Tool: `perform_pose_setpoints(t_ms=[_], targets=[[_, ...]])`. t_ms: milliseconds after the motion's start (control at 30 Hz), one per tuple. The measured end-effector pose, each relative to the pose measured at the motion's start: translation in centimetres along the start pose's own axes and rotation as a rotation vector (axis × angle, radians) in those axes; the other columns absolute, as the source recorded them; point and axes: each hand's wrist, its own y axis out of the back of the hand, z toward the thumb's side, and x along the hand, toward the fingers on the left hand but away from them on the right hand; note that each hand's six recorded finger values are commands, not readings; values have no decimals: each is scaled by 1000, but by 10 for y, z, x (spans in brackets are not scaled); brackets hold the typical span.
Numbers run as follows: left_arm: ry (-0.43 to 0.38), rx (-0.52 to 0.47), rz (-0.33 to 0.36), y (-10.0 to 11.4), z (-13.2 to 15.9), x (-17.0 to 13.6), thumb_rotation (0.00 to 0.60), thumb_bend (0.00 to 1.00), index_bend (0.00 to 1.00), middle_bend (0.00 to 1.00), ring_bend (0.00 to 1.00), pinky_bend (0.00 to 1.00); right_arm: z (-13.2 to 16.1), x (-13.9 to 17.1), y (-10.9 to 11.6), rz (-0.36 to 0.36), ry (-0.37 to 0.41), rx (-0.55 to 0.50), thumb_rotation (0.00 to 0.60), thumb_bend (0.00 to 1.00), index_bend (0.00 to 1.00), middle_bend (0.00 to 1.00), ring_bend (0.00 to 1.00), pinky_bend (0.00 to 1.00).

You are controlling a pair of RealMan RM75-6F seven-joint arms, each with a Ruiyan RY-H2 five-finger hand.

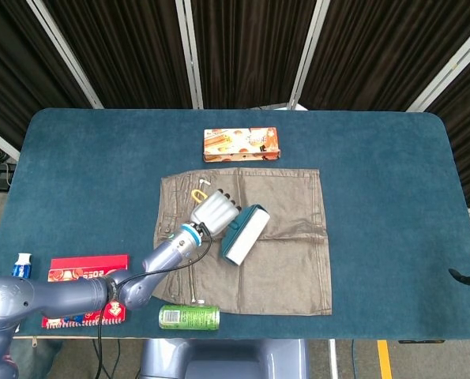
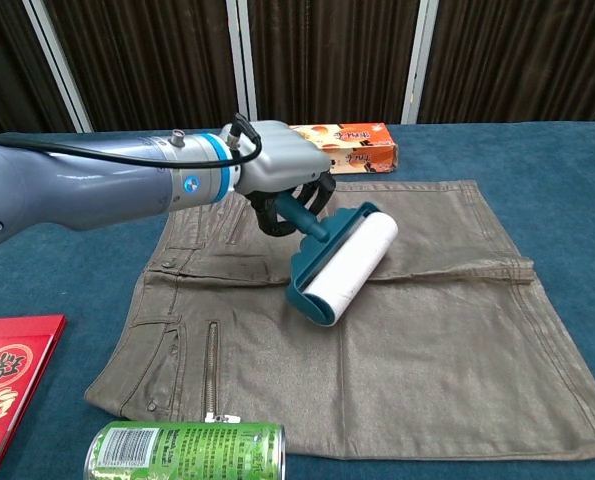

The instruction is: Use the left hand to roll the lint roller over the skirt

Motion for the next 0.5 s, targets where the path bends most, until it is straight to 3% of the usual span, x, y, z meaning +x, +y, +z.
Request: perform_pose_setpoints(t_ms=[233,500], targets=[[6,37,-43,-10,-1,-1,600,709,537,514,413,448,-2,0,0,2,1,-2,600,0,0,0,0,0],[51,94,-108,-33,-33,-13,600,712,537,514,413,447,0,2,1,-12,9,-3,600,0,0,0,0,0]])
